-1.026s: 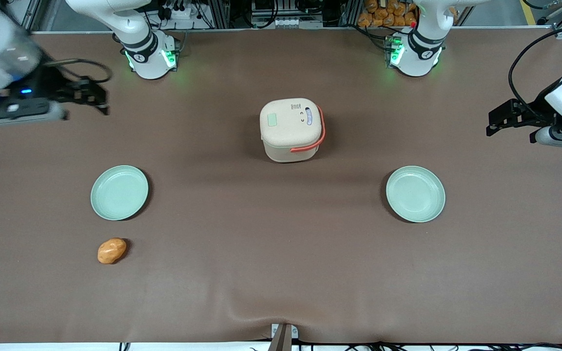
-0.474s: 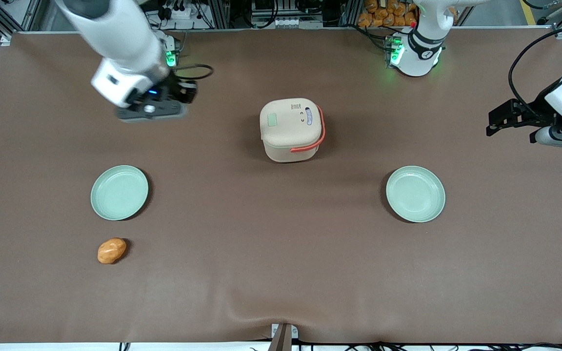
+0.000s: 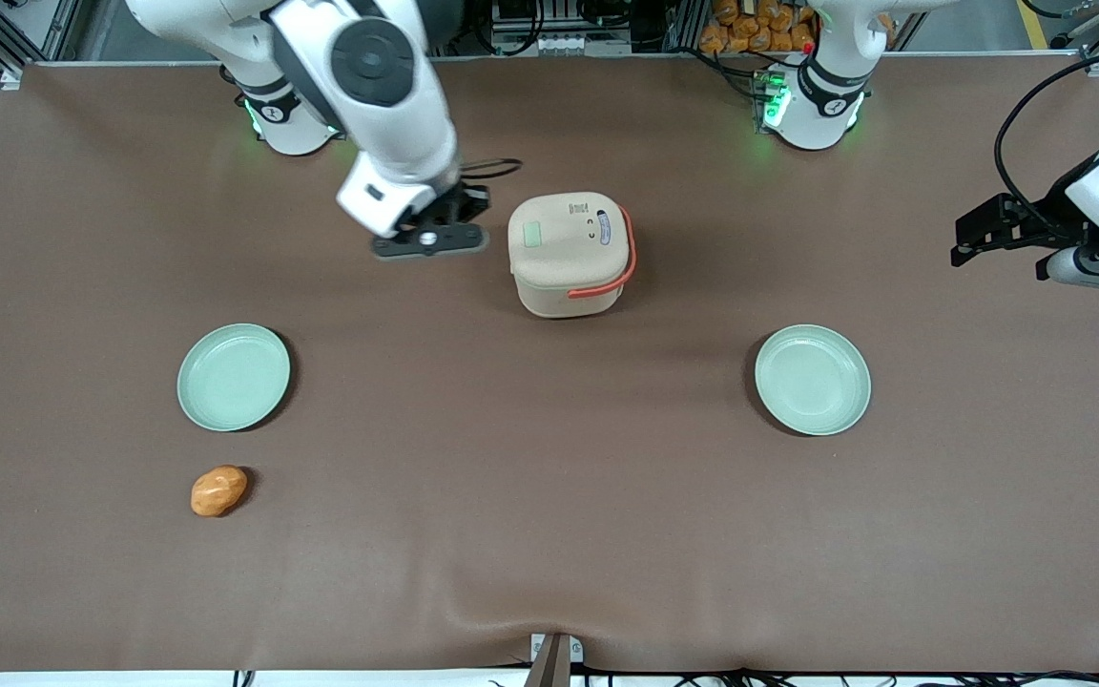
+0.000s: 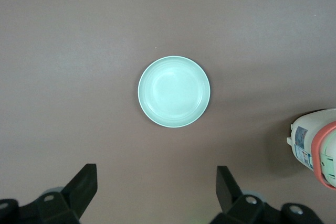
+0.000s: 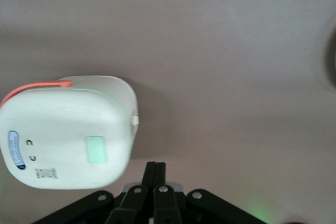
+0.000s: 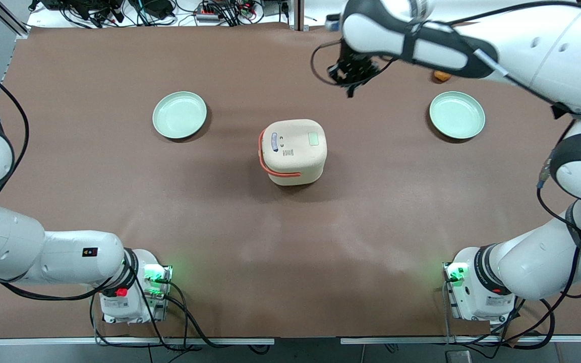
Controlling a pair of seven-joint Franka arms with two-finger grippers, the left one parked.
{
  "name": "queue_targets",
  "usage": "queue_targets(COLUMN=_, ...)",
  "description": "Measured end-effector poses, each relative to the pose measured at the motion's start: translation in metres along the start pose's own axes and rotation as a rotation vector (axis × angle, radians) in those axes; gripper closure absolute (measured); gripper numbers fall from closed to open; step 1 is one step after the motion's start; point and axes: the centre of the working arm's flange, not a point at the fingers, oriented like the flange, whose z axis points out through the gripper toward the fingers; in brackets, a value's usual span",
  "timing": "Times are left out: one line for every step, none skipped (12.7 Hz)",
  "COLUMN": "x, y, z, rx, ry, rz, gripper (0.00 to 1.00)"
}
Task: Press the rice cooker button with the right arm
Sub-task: 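Move the right gripper over the rice cooker's lid button, then press down on the rice cooker's lid button with the right gripper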
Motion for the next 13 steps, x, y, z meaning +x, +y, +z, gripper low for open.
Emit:
queue_targets(x=-0.002, y=-0.014, z=0.015, rx=0.006, ry=0.0, rz=0.008, gripper=0.99)
queue_targets(x=-0.004, y=-0.025, z=0.028, rx=0.016, ry=0.003, rz=0.012, gripper=0.99)
queue_targets(x=-0.006, y=-0.033, z=0.042, rx=0.023, ry=0.006, rz=0.01, gripper=0.99)
queue_targets(x=-0.008, y=-0.039, z=0.056, rx=0.027, ry=0.005, rz=0.011, gripper=0.99)
queue_targets(x=-0.01, y=-0.042, z=0.067, rx=0.028, ry=0.003, rz=0.011, gripper=0.99)
queue_targets(x=-0.011, y=-0.046, z=0.075, rx=0.027, ry=-0.002, rz=0.015, gripper=0.99)
queue_targets(x=-0.013, y=-0.049, z=0.08, rx=0.029, ry=-0.003, rz=0.018, gripper=0.99)
queue_targets(x=-0.014, y=-0.054, z=0.086, rx=0.032, ry=-0.003, rz=0.023, gripper=0.99)
queue_targets(x=-0.016, y=-0.058, z=0.092, rx=0.031, ry=-0.006, rz=0.021, gripper=0.99)
queue_targets(x=-0.018, y=-0.063, z=0.097, rx=0.03, ry=-0.01, rz=0.02, gripper=0.99)
queue_targets(x=-0.019, y=-0.065, z=0.101, rx=0.029, ry=-0.014, rz=0.019, gripper=0.99)
queue_targets(x=-0.019, y=-0.067, z=0.104, rx=0.027, ry=-0.019, rz=0.017, gripper=0.99)
queue_targets(x=-0.02, y=-0.069, z=0.106, rx=0.027, ry=-0.021, rz=0.014, gripper=0.99)
